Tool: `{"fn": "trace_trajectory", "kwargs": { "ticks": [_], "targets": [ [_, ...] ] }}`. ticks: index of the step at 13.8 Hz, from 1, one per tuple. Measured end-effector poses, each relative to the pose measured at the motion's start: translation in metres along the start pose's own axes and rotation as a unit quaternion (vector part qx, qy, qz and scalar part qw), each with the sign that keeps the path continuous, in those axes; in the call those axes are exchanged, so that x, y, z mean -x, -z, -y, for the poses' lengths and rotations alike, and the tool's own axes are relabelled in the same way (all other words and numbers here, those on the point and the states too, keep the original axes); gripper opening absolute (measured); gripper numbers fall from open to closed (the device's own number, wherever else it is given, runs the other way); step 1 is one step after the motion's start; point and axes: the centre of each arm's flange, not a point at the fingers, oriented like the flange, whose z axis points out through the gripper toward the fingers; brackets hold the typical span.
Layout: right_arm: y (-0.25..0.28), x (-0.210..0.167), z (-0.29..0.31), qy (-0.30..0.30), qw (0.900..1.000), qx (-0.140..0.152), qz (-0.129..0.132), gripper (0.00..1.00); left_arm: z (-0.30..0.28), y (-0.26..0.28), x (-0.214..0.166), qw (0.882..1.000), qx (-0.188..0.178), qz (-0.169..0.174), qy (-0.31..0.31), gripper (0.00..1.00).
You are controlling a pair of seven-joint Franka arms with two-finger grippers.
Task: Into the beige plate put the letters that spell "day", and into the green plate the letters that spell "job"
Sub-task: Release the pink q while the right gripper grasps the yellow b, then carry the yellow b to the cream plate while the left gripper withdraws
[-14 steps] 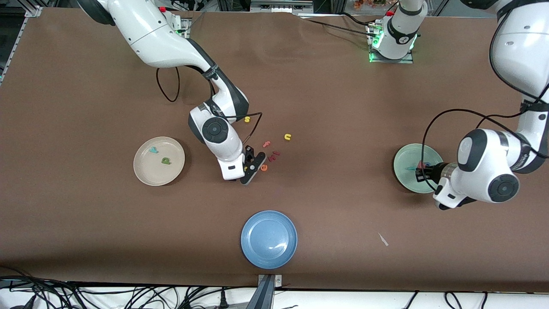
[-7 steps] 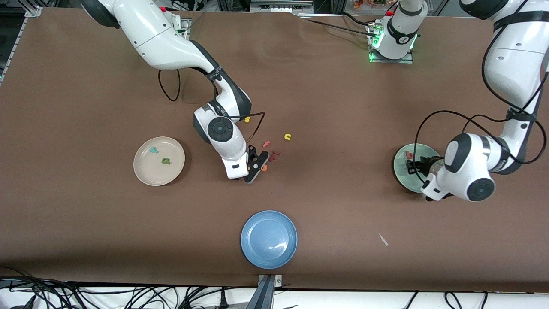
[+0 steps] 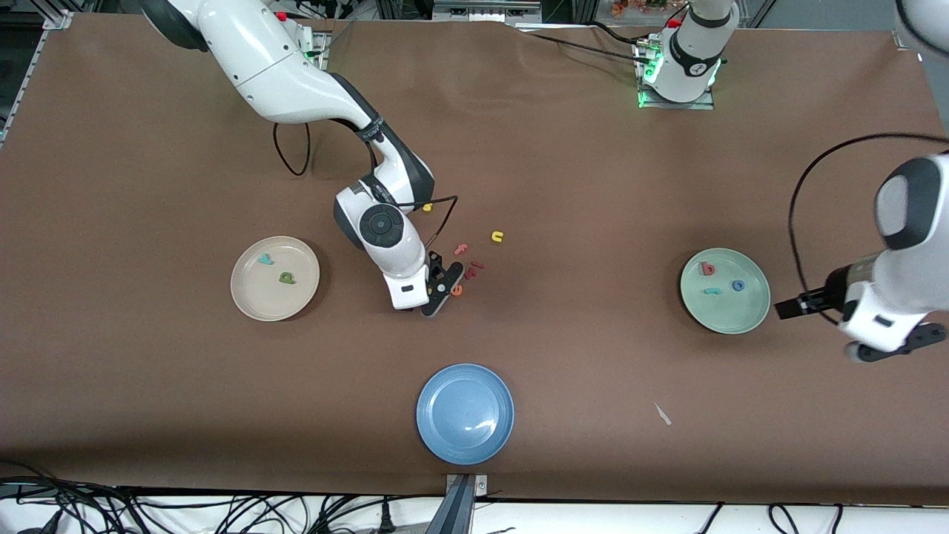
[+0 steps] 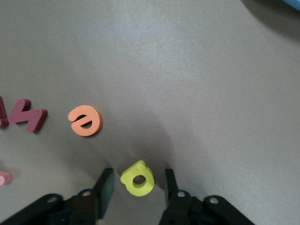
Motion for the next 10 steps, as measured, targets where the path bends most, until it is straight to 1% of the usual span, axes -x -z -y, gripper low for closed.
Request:
{"fn": "trace_trajectory", "kwargs": {
  "ticks": [1, 2, 4, 6, 9, 10],
  "targets": [
    [0.001, 0.0, -0.002, 0.0, 1.0, 0.002, -0.001, 0.37, 0.002, 0.019, 0.004, 1.0, -0.001, -0.013, -0.016, 1.0],
    [0.002, 0.0, -0.003, -0.001, 1.0, 0.002, -0.001, 0.3, 0.003, 0.033, 0.008, 0.999, -0.003, -0.021, -0.031, 1.0],
    [0.002, 0.001, -0.004, -0.003, 1.0, 0.003, -0.001, 0.3, 0.005, 0.04, 0.012, 0.998, -0.006, -0.021, -0.058, 1.0],
    [0.007, 0.002, -0.011, -0.008, 1.0, 0.006, 0.0, 0.3, 0.012, 0.035, 0.009, 0.997, -0.007, -0.017, -0.072, 1.0],
    [0.042, 0.01, -0.04, -0.03, 0.999, 0.022, 0.022, 0.3, 0.029, 0.033, 0.006, 0.997, -0.007, -0.013, -0.081, 1.0],
    [0.058, 0.016, -0.05, -0.037, 0.998, 0.027, 0.034, 0.3, 0.031, 0.033, 0.006, 0.996, -0.007, -0.012, -0.085, 1.0]
  ]
}}
